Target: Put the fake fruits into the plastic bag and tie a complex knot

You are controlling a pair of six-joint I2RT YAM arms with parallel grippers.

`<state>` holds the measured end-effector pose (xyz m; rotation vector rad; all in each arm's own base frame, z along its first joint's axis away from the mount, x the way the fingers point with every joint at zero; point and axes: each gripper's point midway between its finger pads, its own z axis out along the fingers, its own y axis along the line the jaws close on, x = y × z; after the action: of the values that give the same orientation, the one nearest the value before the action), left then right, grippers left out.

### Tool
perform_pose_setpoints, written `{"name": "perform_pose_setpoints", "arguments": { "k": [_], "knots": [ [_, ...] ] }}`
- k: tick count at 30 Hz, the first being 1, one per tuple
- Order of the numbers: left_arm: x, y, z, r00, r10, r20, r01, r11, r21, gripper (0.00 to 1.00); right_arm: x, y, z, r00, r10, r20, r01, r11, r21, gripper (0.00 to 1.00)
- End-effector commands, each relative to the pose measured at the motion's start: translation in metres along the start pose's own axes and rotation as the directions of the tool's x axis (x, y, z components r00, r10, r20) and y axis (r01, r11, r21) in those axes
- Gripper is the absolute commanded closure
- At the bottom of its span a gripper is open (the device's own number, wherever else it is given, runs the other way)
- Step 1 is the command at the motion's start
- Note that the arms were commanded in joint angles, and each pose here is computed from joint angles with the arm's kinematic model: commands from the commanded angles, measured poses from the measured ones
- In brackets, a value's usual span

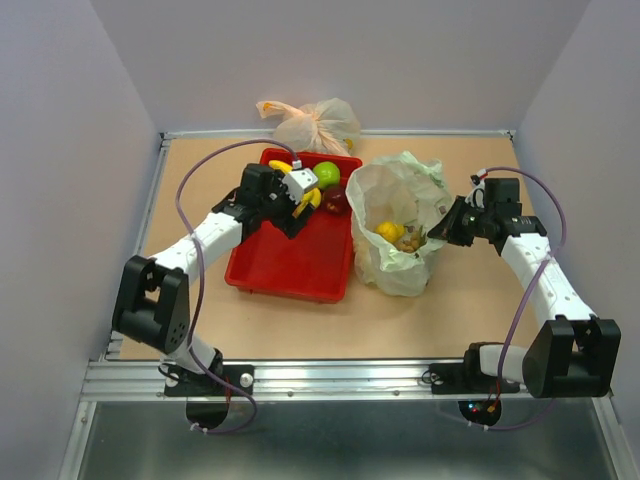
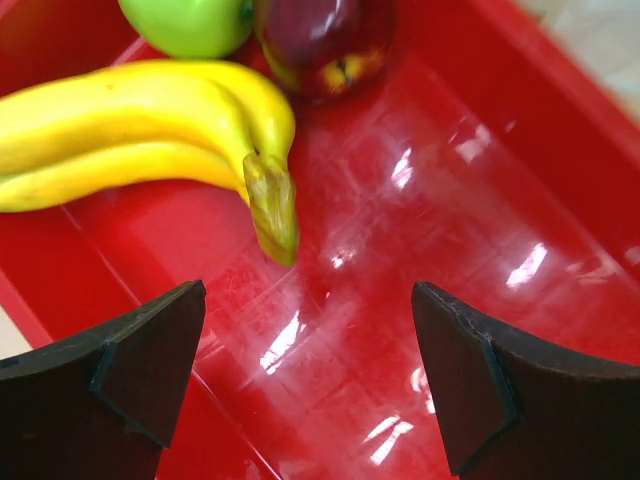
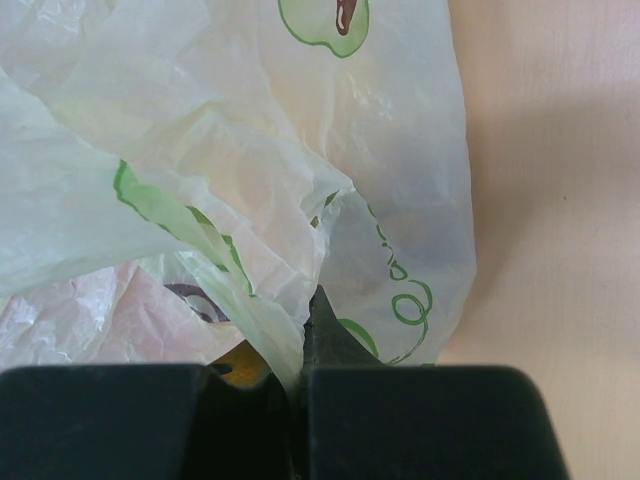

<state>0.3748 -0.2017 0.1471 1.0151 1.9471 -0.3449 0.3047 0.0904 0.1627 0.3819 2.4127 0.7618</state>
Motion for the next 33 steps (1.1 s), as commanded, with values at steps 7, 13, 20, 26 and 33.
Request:
{"name": "perform_pose_setpoints", "arguments": {
  "k": [7,13,20,26,33],
  "knots": [
    [-0.003,0.040,0.058,0.995,0.101,-0.023,-0.102,0.993,-0.054,0.06,-0.021,0.010,-0.005,0.997,-0.050,0.062,0.051,0.999,-0.015,1.00],
    [-0.021,0.048,0.076,0.997,0.073,0.029,-0.072,0.996,-0.047,0.30,-0.022,0.008,-0.006,0.996,-0.055,0.070,0.055,0.998,-0.007,1.00],
    [-0.018,0.051,0.071,0.998,0.059,-0.027,-0.059,0.998,-0.007,0.94,-0.024,0.008,-0.007,0.995,-0.064,0.080,0.064,0.998,-0.001,0.99],
    [-0.086,0.037,-0.007,0.991,0.049,0.125,-0.063,0.992,0.113,1.00,-0.024,0.010,-0.009,0.994,-0.068,0.080,0.069,0.998,-0.007,0.99],
    [-0.182,-0.049,-0.145,0.862,0.044,0.505,-0.274,0.878,0.392,1.00,-0.024,0.011,-0.008,0.995,-0.066,0.071,0.068,0.998,-0.016,1.00]
  ]
}}
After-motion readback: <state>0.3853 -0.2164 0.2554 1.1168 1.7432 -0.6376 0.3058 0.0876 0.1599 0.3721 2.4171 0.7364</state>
